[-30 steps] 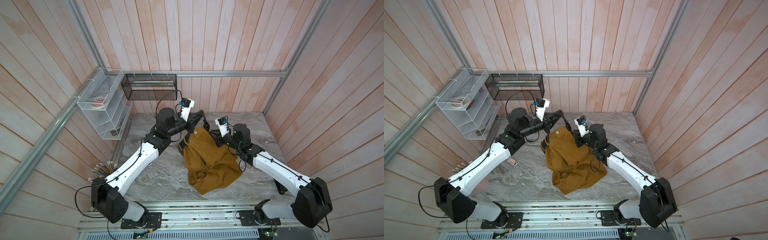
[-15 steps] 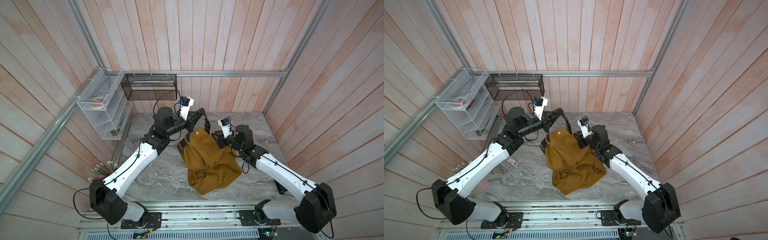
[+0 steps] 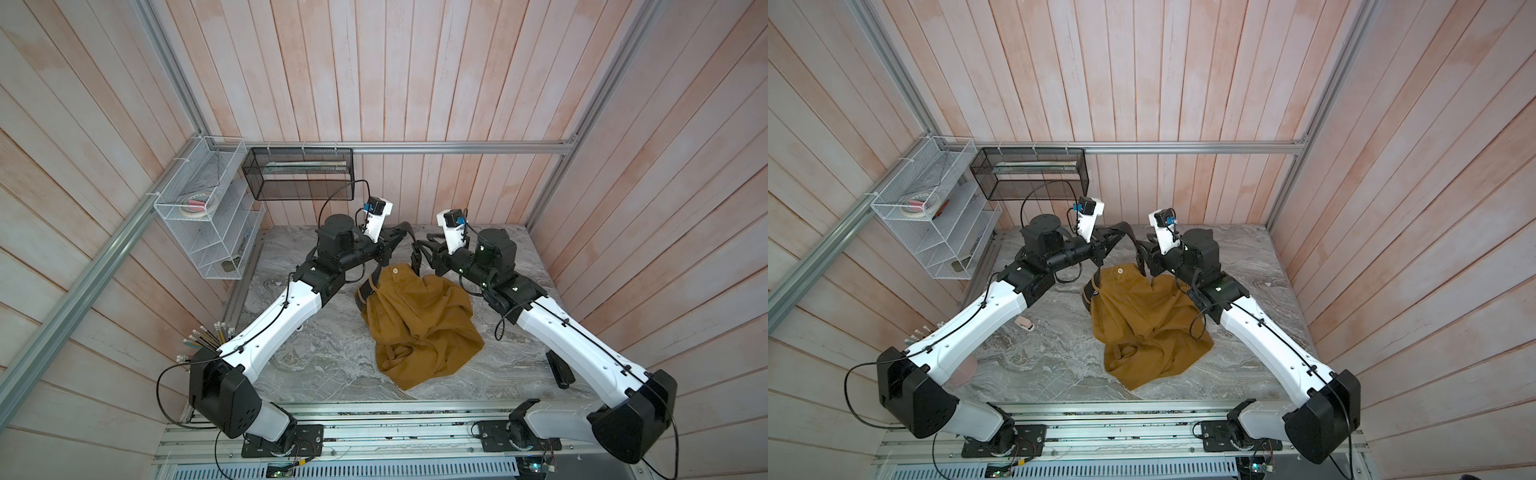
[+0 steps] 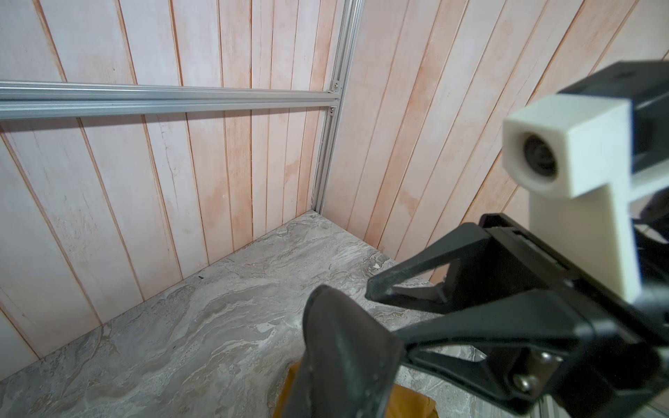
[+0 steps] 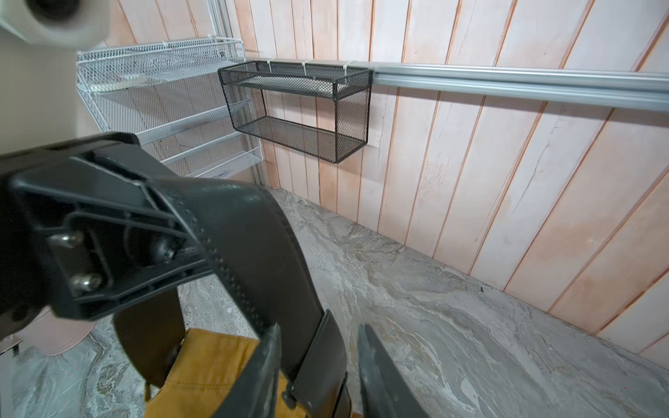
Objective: Remove the belt from the trousers
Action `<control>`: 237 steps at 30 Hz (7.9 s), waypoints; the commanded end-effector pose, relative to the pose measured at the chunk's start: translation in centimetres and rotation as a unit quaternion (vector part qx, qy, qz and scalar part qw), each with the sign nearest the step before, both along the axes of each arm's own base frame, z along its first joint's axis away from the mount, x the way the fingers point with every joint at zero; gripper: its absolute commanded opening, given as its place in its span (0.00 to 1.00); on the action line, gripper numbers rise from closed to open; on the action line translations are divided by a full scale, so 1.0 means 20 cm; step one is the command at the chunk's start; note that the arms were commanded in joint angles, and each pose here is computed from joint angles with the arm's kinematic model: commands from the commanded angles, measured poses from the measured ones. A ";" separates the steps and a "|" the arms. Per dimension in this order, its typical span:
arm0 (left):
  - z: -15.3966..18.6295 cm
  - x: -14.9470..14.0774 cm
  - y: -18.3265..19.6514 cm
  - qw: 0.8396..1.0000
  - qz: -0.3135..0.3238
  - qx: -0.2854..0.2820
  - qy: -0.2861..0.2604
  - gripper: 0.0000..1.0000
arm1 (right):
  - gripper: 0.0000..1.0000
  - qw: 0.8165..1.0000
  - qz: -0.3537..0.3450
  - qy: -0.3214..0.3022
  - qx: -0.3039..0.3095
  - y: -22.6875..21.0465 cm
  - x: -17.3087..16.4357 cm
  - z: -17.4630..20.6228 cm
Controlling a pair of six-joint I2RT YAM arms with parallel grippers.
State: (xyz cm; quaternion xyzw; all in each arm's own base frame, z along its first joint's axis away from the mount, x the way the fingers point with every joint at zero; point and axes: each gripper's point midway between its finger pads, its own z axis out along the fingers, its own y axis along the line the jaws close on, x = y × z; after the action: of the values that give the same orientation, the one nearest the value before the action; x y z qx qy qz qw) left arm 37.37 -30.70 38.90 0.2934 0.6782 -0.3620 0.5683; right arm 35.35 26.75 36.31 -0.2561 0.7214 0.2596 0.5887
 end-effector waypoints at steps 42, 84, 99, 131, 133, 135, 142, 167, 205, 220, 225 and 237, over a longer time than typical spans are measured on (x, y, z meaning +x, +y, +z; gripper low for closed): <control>0.17 0.00 0.01 0.999 0.003 -0.021 -0.046 0.00 | 0.27 1.000 0.009 0.023 -0.005 0.06 -0.06 -0.09; 0.41 -0.11 0.02 0.995 -0.022 -0.063 -0.075 0.00 | 0.17 0.994 -0.007 0.097 -0.044 0.03 -0.01 -0.50; 0.48 -0.14 0.02 0.992 -0.035 -0.082 -0.085 0.00 | 0.00 0.993 -0.014 0.113 -0.041 -0.02 0.01 -0.60; 0.63 -0.28 0.04 0.979 -0.084 -0.141 -0.117 0.00 | 0.00 0.990 -0.007 0.138 -0.040 -0.02 0.02 -0.72; 0.62 -0.28 0.04 0.980 -0.088 -0.139 -0.115 0.00 | 0.01 0.989 -0.007 0.139 -0.039 -0.02 0.03 -0.72; 0.62 -0.29 0.03 0.980 -0.093 -0.138 -0.114 0.00 | 0.07 0.990 -0.006 0.138 -0.037 -0.02 0.03 -0.71; 0.62 -0.31 0.02 0.977 -0.110 -0.143 -0.114 0.00 | 0.14 0.990 -0.005 0.138 -0.035 -0.01 0.04 -0.70; 0.64 -0.35 0.05 0.971 -0.124 -0.162 -0.123 0.00 | 0.16 0.988 -0.015 0.147 -0.041 -0.02 0.06 -0.75; 0.31 -0.06 0.06 0.991 -0.057 -0.119 -0.035 0.00 | 0.49 1.000 0.019 -0.006 0.011 0.09 0.01 -0.31; -0.12 -0.11 0.25 0.996 0.035 -0.040 -0.076 0.00 | 0.00 0.987 -0.110 -0.117 -0.004 -0.08 0.17 0.02; -0.30 -0.11 0.27 0.996 0.041 0.021 -0.078 0.34 | 0.00 0.985 -0.118 -0.127 -0.013 -0.10 0.16 0.10; -0.10 -0.12 0.15 0.966 0.039 0.153 -0.203 0.62 | 0.00 0.994 -0.092 -0.036 -0.052 -0.05 0.15 -0.16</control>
State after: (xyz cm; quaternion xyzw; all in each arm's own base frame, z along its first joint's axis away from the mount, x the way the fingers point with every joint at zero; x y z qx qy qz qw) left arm 34.51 -27.18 37.08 0.3792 0.6060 -0.2192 0.6640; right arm 38.58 25.94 31.45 -0.2415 0.7374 0.1483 0.6131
